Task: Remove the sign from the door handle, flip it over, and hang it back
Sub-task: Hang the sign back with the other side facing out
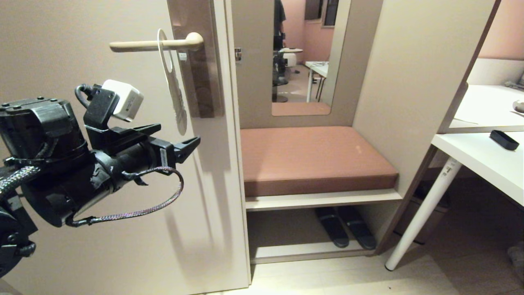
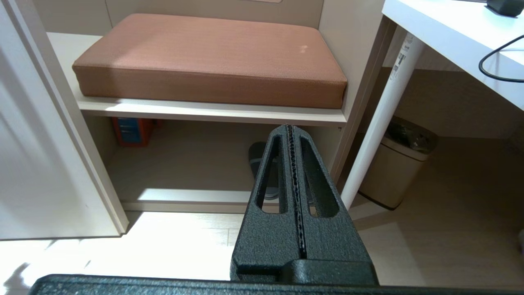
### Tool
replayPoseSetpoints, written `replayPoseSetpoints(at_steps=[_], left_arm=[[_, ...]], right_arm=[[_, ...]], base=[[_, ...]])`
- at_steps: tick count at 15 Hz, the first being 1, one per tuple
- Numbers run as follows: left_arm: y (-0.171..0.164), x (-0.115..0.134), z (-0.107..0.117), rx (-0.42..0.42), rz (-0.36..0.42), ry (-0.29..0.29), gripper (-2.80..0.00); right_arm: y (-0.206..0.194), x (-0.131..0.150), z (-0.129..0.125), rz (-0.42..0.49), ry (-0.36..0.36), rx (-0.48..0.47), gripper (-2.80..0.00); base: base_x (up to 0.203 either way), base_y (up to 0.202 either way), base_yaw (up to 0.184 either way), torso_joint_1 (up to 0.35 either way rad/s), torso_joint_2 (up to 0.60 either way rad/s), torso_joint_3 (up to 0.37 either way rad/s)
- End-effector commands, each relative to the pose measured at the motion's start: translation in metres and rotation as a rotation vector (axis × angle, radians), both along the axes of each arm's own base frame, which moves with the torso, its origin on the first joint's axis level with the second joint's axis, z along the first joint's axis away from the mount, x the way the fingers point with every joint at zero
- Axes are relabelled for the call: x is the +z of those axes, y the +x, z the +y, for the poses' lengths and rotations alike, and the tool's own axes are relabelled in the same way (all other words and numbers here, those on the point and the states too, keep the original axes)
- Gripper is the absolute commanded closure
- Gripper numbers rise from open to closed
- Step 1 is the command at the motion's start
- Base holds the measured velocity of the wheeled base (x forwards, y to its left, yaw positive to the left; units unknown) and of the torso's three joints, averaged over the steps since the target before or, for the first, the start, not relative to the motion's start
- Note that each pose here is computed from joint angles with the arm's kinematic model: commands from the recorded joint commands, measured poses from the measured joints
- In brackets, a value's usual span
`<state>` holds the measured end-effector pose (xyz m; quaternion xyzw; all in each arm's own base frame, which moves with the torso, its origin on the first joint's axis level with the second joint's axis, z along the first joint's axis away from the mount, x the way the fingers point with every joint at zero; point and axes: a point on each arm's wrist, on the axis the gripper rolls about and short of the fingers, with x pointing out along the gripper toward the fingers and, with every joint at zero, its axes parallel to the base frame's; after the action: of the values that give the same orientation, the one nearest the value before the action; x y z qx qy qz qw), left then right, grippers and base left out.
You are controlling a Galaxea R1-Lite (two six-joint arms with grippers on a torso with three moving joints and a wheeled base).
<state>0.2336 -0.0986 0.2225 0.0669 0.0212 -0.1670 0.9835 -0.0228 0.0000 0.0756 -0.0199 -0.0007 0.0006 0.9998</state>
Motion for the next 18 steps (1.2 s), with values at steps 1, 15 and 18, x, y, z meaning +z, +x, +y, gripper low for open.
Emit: replayPoseSetpoints(at_steps=[1,15,18], left_arm=[[-0.010,-0.001,0.004,0.001,-0.004,-0.001,-2.80],[-0.023,-0.002,0.010,-0.001,-0.010,0.005,0.00],[-0.025,0.000,0.011,-0.002,-0.019,0.002,0.00]], right_arm=[[0.000,0.000,0.000,0.000,0.000,0.000,0.00],[0.000,0.000,0.000,0.000,-0.001,0.000,0.00],[0.000,0.000,0.000,0.000,0.000,0.000,0.00]], base=[[0.000,0.000,0.000,0.000,0.00,0.000],[0.000,0.000,0.000,0.000,0.00,0.000],[0.000,0.000,0.000,0.000,0.00,0.000]])
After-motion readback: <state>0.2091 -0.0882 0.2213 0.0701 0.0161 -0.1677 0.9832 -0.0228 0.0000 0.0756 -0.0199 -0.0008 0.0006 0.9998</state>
